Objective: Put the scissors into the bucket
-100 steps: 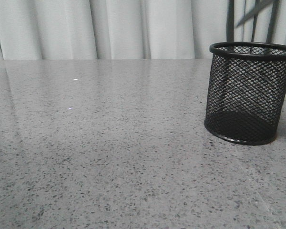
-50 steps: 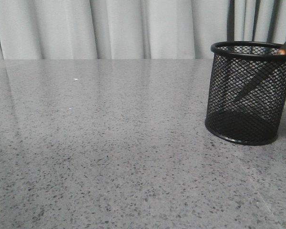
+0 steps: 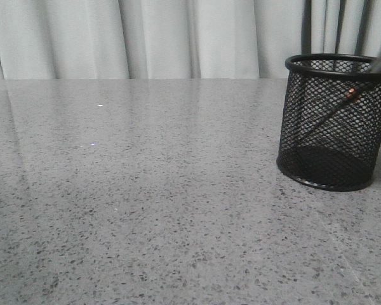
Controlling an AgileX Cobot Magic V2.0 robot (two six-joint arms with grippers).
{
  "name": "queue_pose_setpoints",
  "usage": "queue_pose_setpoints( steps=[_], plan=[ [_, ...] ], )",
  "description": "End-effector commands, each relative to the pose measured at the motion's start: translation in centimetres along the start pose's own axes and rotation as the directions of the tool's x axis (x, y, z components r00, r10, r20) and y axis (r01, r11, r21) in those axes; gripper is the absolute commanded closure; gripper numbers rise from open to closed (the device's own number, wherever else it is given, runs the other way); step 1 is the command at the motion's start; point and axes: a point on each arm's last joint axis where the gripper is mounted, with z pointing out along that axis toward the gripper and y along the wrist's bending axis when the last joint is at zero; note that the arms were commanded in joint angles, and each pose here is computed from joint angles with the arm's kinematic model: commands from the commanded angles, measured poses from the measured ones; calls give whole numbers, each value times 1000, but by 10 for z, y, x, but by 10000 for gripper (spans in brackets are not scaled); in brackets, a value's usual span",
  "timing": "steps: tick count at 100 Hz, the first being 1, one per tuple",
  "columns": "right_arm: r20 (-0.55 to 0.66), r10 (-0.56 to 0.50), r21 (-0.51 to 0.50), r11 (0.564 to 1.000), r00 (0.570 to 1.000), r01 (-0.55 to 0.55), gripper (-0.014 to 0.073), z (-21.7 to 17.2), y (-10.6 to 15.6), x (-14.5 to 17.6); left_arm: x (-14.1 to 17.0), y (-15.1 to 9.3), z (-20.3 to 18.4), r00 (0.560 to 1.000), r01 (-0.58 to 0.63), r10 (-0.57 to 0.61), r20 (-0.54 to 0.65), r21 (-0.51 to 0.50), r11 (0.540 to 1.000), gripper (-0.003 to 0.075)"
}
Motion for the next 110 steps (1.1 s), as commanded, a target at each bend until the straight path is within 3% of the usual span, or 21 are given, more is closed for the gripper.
queue_pose_setpoints(
  steps=[1, 17, 33, 53, 63, 72, 86, 110],
  plan=[
    [123, -36, 1, 999, 992, 36, 256, -43, 4, 6, -3, 18, -10, 980, 179, -155, 128, -208, 962, 740],
    [313, -104, 55, 994, 944, 92, 674, -101, 3, 52, 43, 16, -39, 919, 394, -363, 154, -348, 851, 740],
    [553, -158, 148, 985, 818, 91, 662, -131, -4, 125, 103, -8, -63, 914, 388, -404, 32, -361, 848, 740],
    [661, -280, 330, 942, 696, 66, 662, -97, -25, 213, 156, -29, -81, 905, 355, -414, -97, -365, 861, 740],
    [744, -303, 342, 938, 596, 50, 663, -92, -27, 239, 165, -33, -83, 900, 349, -417, -126, -366, 863, 740],
    [725, -292, 332, 942, 624, 56, 663, -86, -26, 233, 166, -33, -83, 879, 389, -460, -123, -372, 843, 740],
    [734, -292, 327, 943, 613, 58, 663, -86, -25, 227, 168, -34, -84, 853, 434, -509, -116, -385, 814, 740],
    [731, -291, 327, 943, 617, 58, 663, -86, -25, 228, 168, -34, -84, 852, 436, -511, -116, -385, 813, 740]
  ],
)
